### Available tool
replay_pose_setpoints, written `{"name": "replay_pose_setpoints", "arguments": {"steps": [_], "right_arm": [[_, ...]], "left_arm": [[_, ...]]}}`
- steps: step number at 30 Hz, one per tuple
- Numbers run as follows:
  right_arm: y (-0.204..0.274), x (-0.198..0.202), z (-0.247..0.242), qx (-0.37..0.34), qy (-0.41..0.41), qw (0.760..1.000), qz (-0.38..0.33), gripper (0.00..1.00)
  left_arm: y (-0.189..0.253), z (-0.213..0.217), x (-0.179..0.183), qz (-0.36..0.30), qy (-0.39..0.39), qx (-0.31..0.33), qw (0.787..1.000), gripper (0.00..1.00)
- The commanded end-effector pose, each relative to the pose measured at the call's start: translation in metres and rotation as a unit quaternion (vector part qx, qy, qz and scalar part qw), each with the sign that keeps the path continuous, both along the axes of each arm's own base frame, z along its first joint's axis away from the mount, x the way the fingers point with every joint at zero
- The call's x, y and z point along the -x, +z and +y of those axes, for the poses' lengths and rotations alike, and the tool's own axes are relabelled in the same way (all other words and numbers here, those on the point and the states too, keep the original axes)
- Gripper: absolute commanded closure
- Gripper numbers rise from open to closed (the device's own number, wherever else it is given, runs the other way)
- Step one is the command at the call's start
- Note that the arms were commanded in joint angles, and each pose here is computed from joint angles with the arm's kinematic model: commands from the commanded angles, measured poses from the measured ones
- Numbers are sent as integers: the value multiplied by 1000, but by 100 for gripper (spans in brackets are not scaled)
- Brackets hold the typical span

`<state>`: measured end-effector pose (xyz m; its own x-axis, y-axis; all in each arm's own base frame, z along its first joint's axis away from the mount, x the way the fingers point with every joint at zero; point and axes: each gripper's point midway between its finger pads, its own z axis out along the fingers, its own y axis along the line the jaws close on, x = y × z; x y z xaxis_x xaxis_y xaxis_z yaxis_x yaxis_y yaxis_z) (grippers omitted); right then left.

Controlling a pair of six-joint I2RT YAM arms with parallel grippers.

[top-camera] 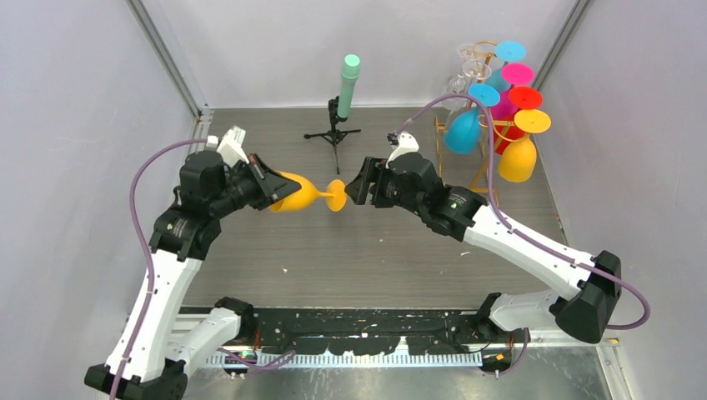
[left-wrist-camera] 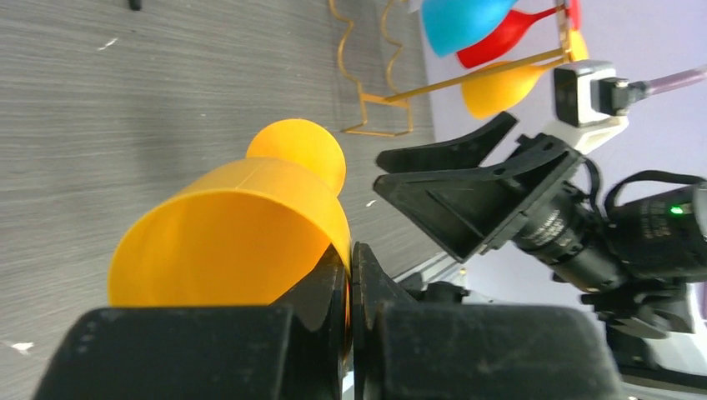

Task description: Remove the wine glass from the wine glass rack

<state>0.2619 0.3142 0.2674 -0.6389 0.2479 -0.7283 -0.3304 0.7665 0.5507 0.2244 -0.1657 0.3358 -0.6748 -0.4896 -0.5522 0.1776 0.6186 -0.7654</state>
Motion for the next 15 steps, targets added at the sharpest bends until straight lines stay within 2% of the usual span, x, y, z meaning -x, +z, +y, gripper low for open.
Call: {"name": "replay_pose_setpoints", "arguments": {"steps": [1,10,12,15], "right_arm": [[37,-2,-29,24,-31,998,-54,27],[46,6,-82,108,-80,989,-68,29],[44,3,-94,125,-103,984,-71,30],[35,-4,-113,162,-145,973,-79,31]], "left_arm": [[-5,10,-15,-30,-10,-84,996,100],[-80,14,-59,35,-13,-245,969,100],[-97,13,-70,50,-15,-296,954,100],[-124,29,-90,87,11,-384,919,100]]}}
